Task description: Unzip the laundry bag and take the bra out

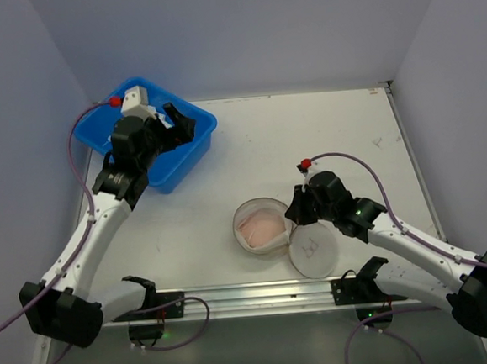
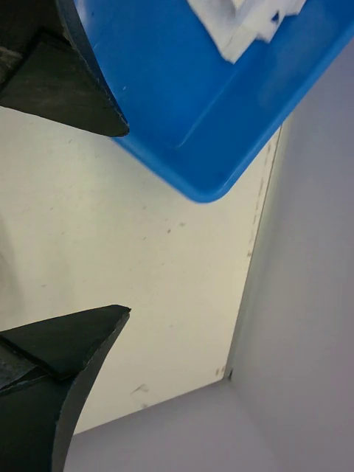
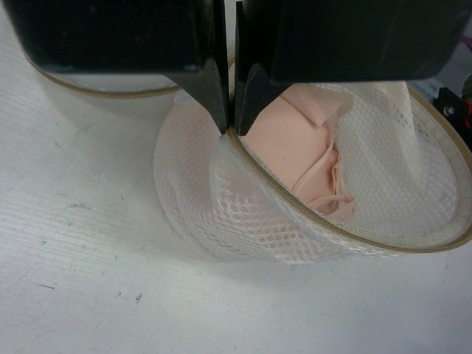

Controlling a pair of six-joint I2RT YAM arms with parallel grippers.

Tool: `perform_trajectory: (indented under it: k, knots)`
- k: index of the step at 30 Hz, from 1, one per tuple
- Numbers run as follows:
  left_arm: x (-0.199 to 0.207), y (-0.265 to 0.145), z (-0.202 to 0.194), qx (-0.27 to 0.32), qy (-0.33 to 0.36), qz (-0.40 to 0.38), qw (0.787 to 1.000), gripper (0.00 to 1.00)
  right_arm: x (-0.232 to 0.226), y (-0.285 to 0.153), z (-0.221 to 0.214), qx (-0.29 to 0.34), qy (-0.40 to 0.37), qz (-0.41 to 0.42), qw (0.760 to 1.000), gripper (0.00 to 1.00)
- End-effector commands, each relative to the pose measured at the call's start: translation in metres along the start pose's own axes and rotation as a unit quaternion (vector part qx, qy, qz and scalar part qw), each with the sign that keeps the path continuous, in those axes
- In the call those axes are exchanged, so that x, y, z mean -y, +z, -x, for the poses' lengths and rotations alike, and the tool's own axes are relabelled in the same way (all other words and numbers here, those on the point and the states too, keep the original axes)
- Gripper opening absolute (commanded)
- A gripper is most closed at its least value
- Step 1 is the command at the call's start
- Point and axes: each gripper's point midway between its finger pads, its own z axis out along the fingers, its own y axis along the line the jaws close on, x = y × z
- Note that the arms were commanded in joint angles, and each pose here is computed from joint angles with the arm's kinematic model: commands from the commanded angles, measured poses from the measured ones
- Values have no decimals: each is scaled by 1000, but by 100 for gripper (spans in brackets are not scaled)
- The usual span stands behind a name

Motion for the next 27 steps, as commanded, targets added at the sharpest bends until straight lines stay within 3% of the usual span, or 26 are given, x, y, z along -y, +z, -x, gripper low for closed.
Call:
perform_trajectory:
  k: [1, 8, 12, 18, 21, 24, 25, 27]
  knots:
    - [43, -38, -25, -26, -7, -108, 994, 100, -5, -5, 19, 22, -11, -3, 1000, 0]
    - [62, -83, -103, -119, 4, -195, 974, 100, -4, -7, 19, 24, -8, -5, 1000, 0]
    - [93, -107, -140, -162, -5, -265, 951, 100, -1, -4, 16, 18, -7, -10, 1000, 0]
    - [132, -124, -191, -219, 25, -294, 930, 97, 2, -1, 10, 3, -5, -19, 1000, 0]
    - [143, -127, -213, -234, 39, -284, 929, 88, 3, -1, 7, -2, -2, -22, 1000, 0]
    - [156, -133, -242, -263, 55, -281, 921, 72, 5, -1, 3, -5, 2, -24, 1000, 0]
    - [157, -130, -248, -262, 63, -270, 924, 62, 6, -1, 1, -7, 4, -25, 1000, 0]
    - [154, -123, -269, -272, 83, -237, 929, 59, 8, 0, -2, -10, 5, -27, 1000, 0]
